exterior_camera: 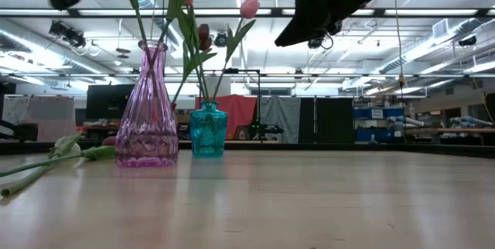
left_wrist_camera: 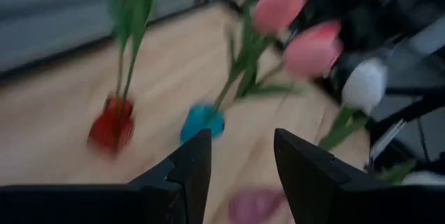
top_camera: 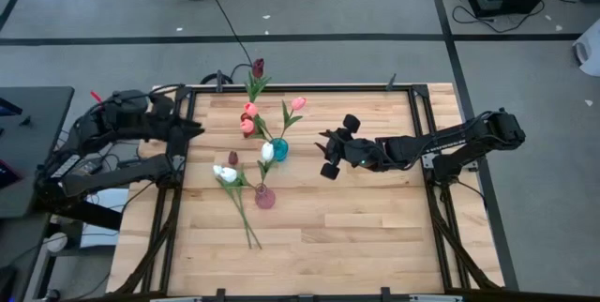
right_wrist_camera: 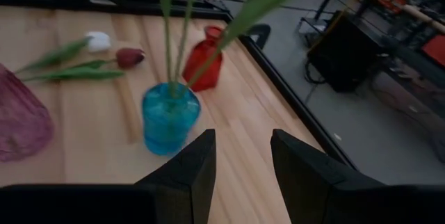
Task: Sort flowers into vase by color
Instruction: Put the red tulip into the red vase
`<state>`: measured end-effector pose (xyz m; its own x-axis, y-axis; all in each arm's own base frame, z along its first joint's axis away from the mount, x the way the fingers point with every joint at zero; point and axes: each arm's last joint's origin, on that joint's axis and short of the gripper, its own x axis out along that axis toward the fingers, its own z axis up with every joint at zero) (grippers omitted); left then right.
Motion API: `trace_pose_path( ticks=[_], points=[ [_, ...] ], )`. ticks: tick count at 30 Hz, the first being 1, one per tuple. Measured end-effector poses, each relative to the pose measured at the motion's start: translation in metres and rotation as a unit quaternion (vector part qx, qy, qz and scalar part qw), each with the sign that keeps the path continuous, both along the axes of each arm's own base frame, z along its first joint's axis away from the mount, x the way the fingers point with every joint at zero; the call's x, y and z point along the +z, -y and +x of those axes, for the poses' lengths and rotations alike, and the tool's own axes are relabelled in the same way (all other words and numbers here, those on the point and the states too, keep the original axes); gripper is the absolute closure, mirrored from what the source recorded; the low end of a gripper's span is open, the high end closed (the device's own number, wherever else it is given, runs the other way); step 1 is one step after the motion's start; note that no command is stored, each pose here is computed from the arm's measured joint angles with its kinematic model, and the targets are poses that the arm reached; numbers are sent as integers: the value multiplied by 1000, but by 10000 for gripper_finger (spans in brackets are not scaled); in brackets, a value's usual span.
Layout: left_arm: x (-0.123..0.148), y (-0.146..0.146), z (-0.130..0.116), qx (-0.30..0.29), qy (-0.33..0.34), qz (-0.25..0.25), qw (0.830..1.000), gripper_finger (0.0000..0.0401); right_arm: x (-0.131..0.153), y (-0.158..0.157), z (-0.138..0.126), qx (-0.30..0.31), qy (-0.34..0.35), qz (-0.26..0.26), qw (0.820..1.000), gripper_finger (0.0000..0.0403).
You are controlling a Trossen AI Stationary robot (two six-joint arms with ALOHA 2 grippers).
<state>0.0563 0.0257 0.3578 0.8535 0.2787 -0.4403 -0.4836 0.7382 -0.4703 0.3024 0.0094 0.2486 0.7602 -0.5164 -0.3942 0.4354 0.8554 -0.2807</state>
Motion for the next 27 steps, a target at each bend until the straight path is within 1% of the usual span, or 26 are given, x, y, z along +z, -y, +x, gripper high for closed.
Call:
trace_pose_path(
  ticks=[2, 5, 8, 11, 15, 16, 18, 20, 23, 27],
  points=[
    [-5, 3, -5, 12, -42, -44, 998, 238, -2, 1, -1, -15, -8, -3, 1000, 253],
    [-19, 6, -9, 24, -97, -108, 989, 238, -3, 2, -3, -37, -15, -8, 999, 253],
    [-29, 7, -10, 25, -124, -142, 982, 238, -3, 5, -3, -49, -15, -16, 999, 253],
    [-32, 6, -5, 10, -119, -143, 982, 238, -3, 8, -3, -50, -22, -25, 998, 253],
    [-26, 2, 12, -30, -96, -113, 989, 238, -2, 13, -3, -48, -35, -46, 997, 253],
    [-26, 1, 18, -37, -99, -109, 988, 238, -1, 15, -3, -48, -35, -50, 997, 253],
    [-29, -1, 30, -49, -122, -108, 985, 238, 2, 18, -5, -51, -31, -52, 997, 253],
    [-34, -1, 45, -61, -159, -104, 980, 238, 5, 21, -7, -51, -26, -49, 997, 253],
    [-41, 6, 62, -80, -199, -94, 972, 238, 6, 21, -8, -38, -26, -41, 998, 253],
    [-44, 22, 73, -60, -212, -78, 972, 238, 5, 20, -8, -32, -35, -38, 998, 253]
  ],
)
